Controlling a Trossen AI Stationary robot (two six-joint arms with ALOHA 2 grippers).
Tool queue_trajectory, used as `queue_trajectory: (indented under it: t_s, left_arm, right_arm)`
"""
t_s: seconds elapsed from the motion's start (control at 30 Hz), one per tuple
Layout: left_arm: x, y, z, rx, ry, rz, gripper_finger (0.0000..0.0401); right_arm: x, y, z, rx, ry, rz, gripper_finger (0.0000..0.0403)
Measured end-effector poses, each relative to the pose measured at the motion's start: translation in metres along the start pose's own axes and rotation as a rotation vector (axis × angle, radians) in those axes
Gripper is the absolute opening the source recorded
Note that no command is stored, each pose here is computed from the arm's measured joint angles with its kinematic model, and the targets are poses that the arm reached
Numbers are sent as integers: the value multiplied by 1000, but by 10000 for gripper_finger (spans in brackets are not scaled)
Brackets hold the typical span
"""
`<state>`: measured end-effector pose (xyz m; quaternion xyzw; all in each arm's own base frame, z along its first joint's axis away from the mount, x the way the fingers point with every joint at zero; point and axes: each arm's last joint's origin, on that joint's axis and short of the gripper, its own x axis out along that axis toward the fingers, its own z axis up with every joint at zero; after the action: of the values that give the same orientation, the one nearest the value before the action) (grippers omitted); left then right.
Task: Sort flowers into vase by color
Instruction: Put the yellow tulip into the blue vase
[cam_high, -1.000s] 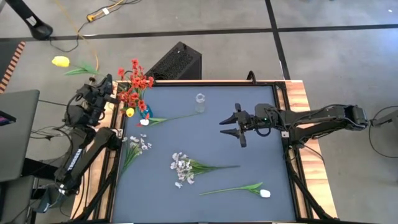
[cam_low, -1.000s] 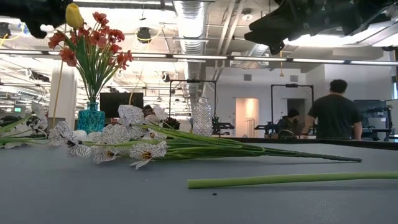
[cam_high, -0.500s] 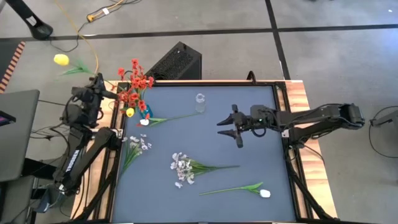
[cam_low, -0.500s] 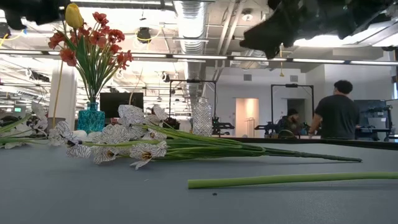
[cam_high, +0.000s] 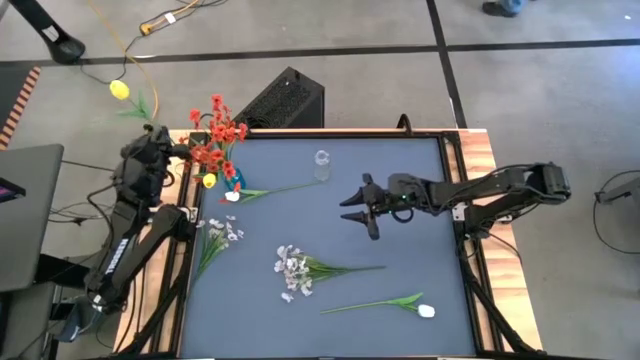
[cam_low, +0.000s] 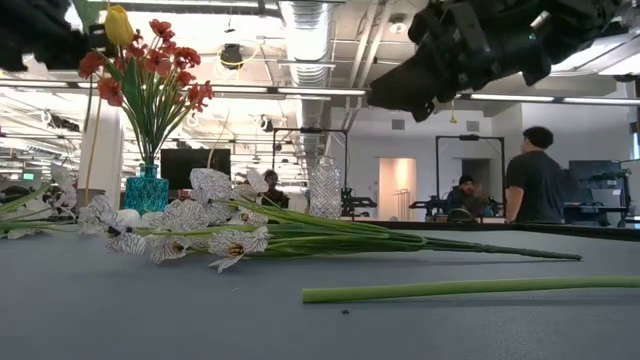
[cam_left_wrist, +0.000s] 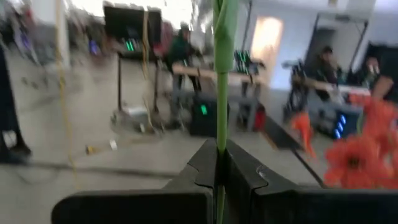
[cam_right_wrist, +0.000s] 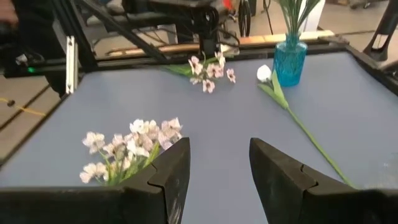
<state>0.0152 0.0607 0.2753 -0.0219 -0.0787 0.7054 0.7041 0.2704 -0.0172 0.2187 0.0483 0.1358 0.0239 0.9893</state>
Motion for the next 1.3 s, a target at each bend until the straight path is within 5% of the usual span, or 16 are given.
queue_trajectory:
  t_s: [0.23,0.57,0.83,1.13,1.3]
  left_arm:
    - [3,-6,-13,-128,131,-162,0]
    - [12,-13,-64,-387,187,-416,0]
    - [9,-13,-69,-412,182,-451,0]
    - [-7,-8,-29,-362,185,-428,0]
    - [-5,-8,-41,-351,257,-408,0]
  right_arm:
    - [-3,7,6,-8,-35,27,191]
    - [-2,15,4,-17,-24,58,191]
    - [-2,11,4,-14,-26,44,191]
    - [-3,5,5,-5,-30,21,191]
    - [-3,4,6,-10,-39,17,191]
